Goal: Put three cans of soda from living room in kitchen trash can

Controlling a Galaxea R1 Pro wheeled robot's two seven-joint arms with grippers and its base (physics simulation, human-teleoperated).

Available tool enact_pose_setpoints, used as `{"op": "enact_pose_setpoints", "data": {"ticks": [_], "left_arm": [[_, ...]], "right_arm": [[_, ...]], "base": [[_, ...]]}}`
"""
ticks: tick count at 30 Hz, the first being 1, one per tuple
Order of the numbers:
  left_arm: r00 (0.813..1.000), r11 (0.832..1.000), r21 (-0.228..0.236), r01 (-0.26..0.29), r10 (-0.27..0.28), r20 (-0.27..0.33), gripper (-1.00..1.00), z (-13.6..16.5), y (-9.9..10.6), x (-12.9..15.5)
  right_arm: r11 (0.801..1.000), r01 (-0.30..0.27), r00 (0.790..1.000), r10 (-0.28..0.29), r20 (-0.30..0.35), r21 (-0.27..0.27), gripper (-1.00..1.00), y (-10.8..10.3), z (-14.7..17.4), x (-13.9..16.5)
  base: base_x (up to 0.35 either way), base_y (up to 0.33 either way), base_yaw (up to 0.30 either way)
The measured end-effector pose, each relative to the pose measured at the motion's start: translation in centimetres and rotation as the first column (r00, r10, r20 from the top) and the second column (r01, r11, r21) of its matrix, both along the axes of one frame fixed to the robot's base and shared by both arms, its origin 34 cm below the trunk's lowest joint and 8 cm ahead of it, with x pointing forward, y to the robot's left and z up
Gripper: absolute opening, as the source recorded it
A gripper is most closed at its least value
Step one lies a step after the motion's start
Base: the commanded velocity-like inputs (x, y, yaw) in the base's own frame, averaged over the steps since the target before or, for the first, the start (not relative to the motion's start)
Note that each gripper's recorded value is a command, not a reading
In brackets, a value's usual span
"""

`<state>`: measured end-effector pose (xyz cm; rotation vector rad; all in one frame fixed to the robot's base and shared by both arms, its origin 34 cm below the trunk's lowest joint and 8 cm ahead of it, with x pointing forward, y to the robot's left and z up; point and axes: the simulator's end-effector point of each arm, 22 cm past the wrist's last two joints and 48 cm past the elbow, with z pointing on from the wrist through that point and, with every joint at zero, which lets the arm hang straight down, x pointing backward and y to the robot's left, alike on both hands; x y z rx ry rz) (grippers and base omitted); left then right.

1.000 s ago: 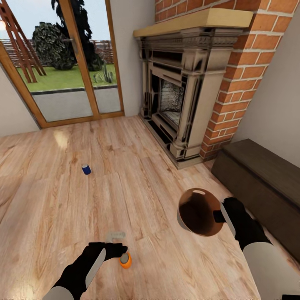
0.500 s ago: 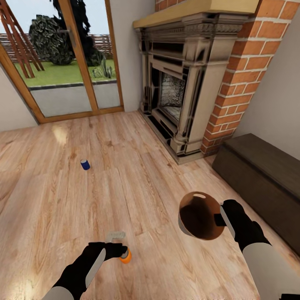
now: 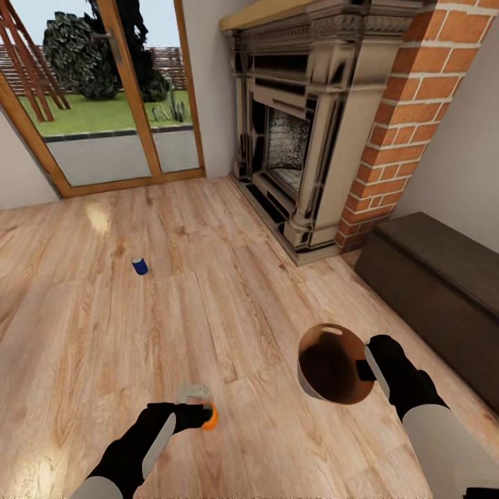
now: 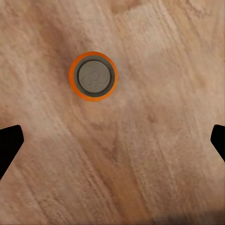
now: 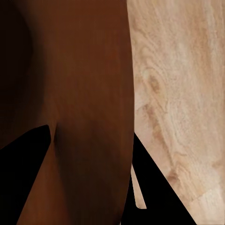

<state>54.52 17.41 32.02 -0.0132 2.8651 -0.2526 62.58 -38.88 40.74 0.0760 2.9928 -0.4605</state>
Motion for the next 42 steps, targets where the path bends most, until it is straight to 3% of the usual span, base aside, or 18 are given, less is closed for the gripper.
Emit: {"op": "enact_pose_setpoints", "data": {"ticks": [42], "left_arm": [[0.999,1.000,-0.003,-0.005,0.004,-0.041,1.00,-3.1,-0.2,-1.6]], "right_arm": [[1.000,-0.001,0.997,0.001,-0.071,-0.002,-1.00,0.0,-4.1,-1.9]], "base": [[0.045,0.000,0.000]]}}
